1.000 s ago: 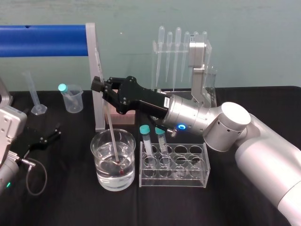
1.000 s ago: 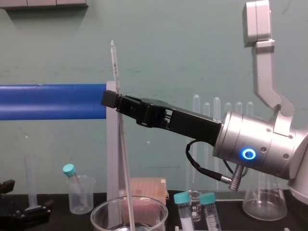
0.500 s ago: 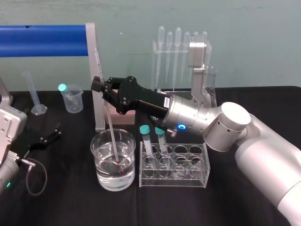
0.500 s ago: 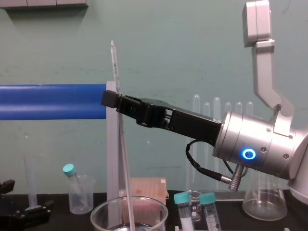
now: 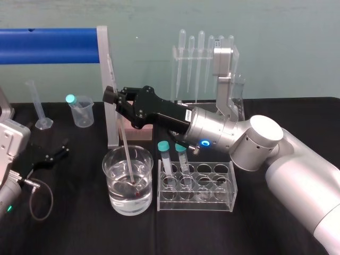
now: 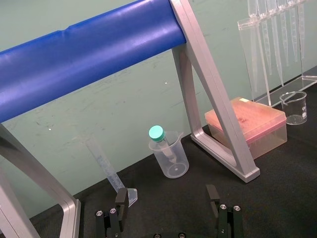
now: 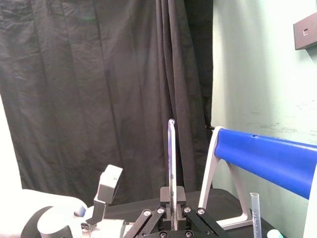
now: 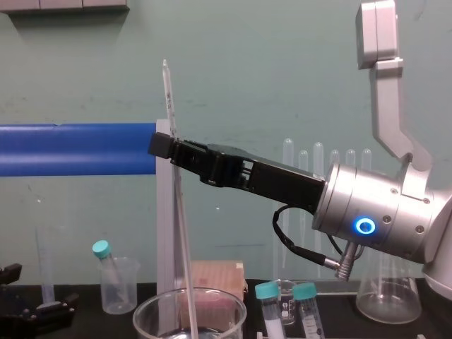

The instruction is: Hold the thermometer with one hand and immerse one end into the beaker, then reinsert it into the test tube rack.

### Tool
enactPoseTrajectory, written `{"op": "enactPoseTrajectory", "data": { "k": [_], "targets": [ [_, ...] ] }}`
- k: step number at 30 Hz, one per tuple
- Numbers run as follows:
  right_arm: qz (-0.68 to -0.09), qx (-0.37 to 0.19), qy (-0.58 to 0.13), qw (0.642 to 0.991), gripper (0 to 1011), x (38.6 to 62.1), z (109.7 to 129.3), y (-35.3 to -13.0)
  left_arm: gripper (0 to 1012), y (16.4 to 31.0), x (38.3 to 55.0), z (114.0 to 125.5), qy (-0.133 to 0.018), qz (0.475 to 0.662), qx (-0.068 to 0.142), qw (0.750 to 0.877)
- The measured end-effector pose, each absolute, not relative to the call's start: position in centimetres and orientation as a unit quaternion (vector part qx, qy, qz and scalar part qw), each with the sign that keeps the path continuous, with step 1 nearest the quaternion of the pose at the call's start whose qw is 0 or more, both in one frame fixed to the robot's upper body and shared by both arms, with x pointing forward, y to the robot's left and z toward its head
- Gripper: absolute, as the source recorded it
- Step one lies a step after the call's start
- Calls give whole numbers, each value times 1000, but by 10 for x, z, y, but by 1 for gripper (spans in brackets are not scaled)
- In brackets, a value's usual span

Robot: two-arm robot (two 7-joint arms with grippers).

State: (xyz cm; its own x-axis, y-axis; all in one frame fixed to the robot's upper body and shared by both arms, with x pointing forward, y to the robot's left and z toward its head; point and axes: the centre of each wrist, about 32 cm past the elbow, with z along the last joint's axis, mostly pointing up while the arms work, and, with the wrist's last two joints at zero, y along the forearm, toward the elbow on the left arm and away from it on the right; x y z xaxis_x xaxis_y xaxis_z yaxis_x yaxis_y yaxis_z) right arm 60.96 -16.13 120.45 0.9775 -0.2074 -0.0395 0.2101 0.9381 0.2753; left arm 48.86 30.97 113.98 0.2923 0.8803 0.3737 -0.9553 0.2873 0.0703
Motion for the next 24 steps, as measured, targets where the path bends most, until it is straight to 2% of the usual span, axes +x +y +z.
{"op": "enactPoseTrajectory", "data": {
  "k": [24],
  "targets": [
    [-106, 140, 5, 984, 56, 610, 1205, -161, 1008, 310, 489, 1140, -132, 580, 141, 791]
  ]
}}
